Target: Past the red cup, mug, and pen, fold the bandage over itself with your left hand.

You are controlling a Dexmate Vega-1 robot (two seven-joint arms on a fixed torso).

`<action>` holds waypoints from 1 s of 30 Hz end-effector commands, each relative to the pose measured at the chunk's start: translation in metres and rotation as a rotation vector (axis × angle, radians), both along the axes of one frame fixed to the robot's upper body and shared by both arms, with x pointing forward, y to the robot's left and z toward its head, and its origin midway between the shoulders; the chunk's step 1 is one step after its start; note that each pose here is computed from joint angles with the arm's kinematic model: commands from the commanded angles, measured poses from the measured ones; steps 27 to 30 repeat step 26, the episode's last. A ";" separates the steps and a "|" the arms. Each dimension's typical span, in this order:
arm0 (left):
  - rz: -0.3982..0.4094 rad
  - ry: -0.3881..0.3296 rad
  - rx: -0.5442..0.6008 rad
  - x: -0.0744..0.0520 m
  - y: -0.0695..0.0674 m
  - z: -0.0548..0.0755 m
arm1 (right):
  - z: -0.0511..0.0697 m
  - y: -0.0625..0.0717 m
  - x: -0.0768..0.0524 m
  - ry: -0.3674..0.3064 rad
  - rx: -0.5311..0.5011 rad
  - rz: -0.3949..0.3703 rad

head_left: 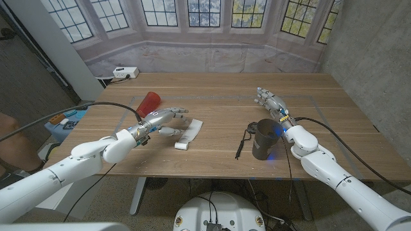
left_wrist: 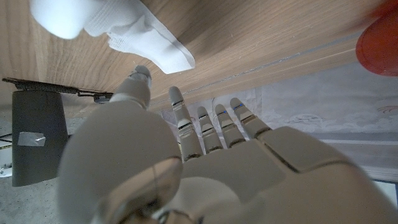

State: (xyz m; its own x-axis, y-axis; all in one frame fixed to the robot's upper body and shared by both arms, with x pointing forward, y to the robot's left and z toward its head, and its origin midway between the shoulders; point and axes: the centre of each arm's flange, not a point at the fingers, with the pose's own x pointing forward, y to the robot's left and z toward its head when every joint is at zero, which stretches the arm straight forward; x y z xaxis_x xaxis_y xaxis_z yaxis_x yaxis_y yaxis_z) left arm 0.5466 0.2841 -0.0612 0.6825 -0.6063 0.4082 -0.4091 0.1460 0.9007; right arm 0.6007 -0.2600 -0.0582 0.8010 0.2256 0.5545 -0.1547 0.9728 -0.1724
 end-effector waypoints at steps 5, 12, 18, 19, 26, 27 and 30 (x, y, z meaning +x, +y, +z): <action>-0.017 -0.009 -0.042 -0.002 -0.006 0.013 | 0.004 0.001 0.003 -0.018 -0.006 0.020; -0.024 -0.038 -0.129 -0.002 -0.009 0.019 | 0.004 0.004 0.004 -0.023 -0.008 0.030; -0.021 -0.059 -0.194 -0.001 -0.010 0.024 | 0.006 0.006 0.003 -0.025 -0.014 0.031; -0.022 -0.057 -0.219 -0.001 -0.010 0.024 | 0.007 0.006 0.002 -0.026 -0.014 0.028; -0.010 -0.049 -0.410 0.006 -0.008 0.028 | 0.012 0.011 0.005 -0.029 -0.026 0.032; -0.010 -0.049 -0.410 0.006 -0.008 0.028 | 0.012 0.011 0.005 -0.029 -0.026 0.032; -0.010 -0.049 -0.410 0.006 -0.008 0.028 | 0.012 0.011 0.005 -0.029 -0.026 0.032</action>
